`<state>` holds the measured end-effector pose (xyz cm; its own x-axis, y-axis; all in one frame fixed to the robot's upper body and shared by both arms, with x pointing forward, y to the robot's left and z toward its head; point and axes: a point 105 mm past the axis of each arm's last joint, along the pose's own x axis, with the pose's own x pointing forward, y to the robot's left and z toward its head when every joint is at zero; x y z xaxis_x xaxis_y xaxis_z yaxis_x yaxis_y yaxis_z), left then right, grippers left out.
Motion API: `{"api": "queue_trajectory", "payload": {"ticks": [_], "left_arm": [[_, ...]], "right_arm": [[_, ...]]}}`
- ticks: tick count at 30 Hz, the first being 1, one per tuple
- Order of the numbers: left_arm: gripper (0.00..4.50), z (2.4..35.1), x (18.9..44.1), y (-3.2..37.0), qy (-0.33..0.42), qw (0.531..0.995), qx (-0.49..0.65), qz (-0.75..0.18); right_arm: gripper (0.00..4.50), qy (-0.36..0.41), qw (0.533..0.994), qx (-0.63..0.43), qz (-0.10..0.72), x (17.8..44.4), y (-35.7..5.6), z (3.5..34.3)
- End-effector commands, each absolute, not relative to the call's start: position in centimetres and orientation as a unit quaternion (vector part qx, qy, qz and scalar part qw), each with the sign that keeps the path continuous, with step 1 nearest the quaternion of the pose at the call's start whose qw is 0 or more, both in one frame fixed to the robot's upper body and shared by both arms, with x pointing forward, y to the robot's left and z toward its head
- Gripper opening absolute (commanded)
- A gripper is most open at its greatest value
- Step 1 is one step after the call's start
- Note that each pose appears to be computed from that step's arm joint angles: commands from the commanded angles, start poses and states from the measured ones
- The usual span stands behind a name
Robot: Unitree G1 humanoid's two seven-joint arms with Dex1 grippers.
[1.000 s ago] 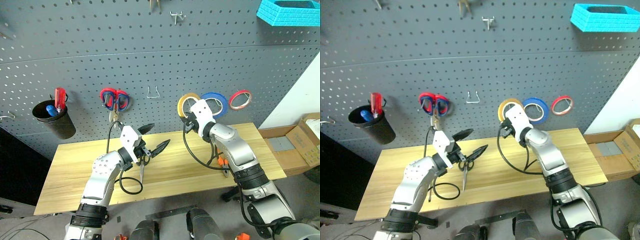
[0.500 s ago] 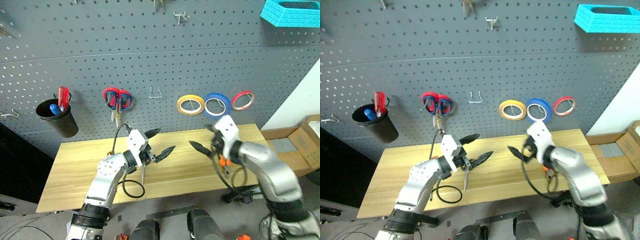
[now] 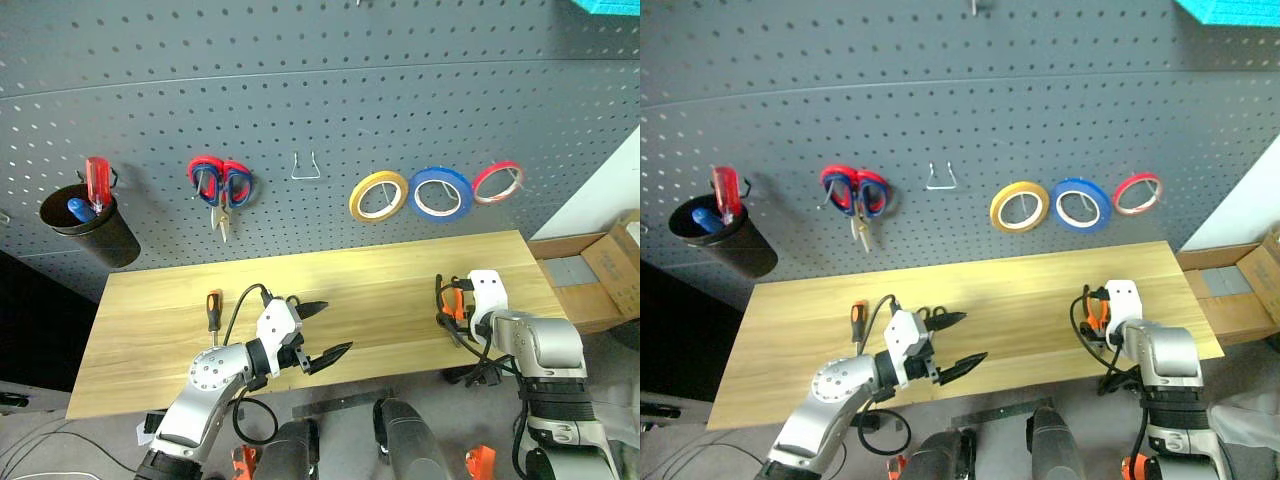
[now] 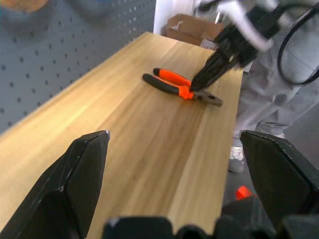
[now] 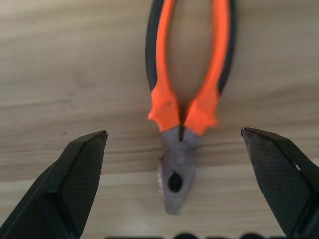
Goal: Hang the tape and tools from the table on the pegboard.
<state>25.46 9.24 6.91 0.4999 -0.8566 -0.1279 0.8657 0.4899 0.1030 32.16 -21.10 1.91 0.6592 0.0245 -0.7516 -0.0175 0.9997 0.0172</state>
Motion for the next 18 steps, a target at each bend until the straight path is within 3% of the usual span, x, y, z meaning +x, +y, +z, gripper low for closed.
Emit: {"api": "queue_trajectory", "payload": {"ticks": [1, 13, 16, 18], "left_arm": [[4.50, 8.2, 24.7, 8.9, 0.013, 0.861, 0.075, -0.503], [4.50, 8.8, 24.1, 9.1, 0.017, 0.866, 0.074, -0.494], [4.50, 8.9, 24.0, 9.2, 0.018, 0.868, 0.075, -0.491], [4.50, 8.9, 24.1, 9.3, 0.018, 0.870, 0.076, -0.488]], "right_arm": [[4.47, 0.399, 0.917, 0.004, -0.022, 33.2, -22.3, 2.0], [4.47, 0.383, 0.924, -0.004, -0.012, 35.6, -21.7, 1.2], [3.90, 0.383, 0.924, 0.007, -0.012, 35.9, -21.4, 1.2], [3.27, 0.383, 0.924, 0.002, -0.005, 36.0, -21.2, 1.4]]}}
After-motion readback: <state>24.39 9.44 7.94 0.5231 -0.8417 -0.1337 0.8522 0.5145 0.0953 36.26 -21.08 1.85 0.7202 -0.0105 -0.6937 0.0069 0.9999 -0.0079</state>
